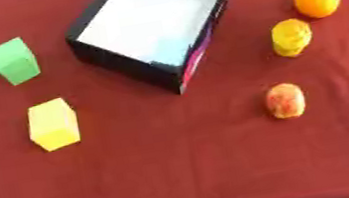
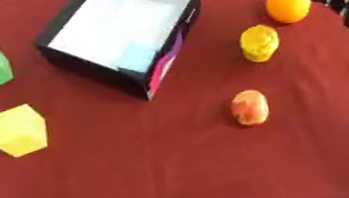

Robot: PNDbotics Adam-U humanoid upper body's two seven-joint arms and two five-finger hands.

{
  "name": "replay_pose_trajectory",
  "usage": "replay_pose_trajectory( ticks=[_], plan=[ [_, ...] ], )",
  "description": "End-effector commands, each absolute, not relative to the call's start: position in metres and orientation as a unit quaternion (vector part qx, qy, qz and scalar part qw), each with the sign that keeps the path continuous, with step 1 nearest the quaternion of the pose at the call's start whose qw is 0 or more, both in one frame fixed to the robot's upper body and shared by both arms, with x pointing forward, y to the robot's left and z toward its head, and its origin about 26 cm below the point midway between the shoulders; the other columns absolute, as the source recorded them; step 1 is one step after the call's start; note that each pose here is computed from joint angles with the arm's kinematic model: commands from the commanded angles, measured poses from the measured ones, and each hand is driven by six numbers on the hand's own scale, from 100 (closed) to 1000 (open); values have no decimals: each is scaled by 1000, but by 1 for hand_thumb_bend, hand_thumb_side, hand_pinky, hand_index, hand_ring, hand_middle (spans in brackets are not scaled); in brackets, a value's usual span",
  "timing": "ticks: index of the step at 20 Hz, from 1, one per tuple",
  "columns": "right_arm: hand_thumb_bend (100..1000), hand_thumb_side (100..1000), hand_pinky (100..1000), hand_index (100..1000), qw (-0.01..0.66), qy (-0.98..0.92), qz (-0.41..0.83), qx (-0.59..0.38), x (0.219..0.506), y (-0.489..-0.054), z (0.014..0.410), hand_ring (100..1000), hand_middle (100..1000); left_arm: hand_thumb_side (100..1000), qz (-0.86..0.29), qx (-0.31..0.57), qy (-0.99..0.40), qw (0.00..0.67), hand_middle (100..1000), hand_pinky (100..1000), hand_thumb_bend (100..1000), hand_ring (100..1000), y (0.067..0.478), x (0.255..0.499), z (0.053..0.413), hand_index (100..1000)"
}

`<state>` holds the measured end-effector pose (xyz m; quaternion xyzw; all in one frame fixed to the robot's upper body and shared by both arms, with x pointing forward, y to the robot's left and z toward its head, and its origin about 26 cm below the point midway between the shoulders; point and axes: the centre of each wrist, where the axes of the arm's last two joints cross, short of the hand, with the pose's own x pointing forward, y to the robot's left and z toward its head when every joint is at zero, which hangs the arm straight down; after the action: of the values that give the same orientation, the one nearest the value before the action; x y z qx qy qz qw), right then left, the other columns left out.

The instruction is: Pick up objects on the table and place them in the box.

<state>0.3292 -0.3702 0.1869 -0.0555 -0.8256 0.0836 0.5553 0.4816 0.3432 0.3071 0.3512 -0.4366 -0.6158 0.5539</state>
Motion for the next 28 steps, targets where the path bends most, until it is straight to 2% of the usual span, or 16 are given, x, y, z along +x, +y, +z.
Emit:
replay_pose_trajectory(
  ticks=[1,14,17,28],
  plan=[
    [100,733,913,899,547,-830,94,-63,330,-371,196,921,819,100,-608,356,-451,547,775,933,730,885,345,482,321,848],
    [100,742,914,899,547,-829,97,-58,332,-366,195,921,819,109,-590,323,-496,549,780,941,733,888,317,493,324,863],
    [100,747,914,898,546,-830,100,-58,333,-365,196,921,819,152,-582,332,-494,554,789,957,755,902,316,495,324,872],
    [100,764,914,898,547,-829,105,-60,336,-359,194,920,818,112,-538,387,-506,551,792,950,753,906,313,494,332,872]
  ],
)
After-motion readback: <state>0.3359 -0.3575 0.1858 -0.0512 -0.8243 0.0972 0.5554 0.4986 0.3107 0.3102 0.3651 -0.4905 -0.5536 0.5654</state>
